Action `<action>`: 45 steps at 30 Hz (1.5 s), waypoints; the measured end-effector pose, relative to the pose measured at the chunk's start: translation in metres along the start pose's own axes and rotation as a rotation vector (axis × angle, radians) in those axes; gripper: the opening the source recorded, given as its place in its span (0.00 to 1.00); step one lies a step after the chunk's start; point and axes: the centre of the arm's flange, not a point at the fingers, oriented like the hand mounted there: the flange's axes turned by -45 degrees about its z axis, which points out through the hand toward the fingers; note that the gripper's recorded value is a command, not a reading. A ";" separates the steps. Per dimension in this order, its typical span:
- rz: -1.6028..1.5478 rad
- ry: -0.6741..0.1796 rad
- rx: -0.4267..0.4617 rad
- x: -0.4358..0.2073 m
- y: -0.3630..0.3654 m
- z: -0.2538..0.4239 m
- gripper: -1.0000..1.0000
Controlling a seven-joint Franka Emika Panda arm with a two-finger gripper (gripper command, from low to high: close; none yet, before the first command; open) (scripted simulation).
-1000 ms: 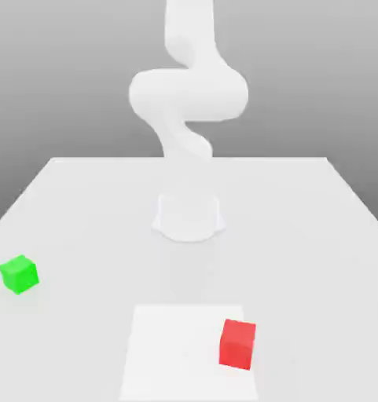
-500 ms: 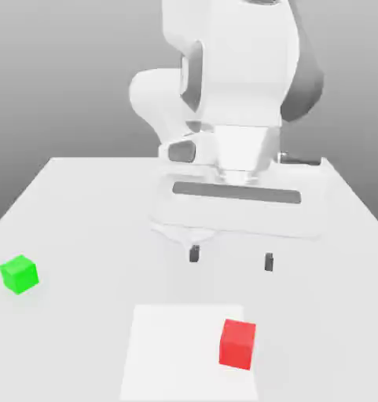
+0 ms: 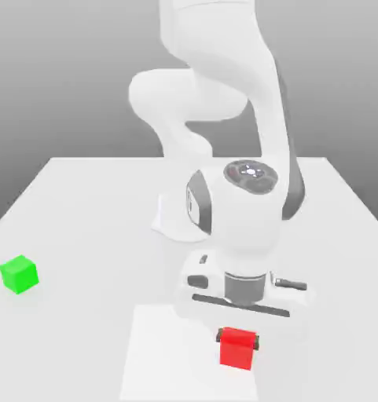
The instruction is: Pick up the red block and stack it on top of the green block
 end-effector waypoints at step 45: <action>1.711 0.001 -0.003 -0.080 0.461 -0.033 1.00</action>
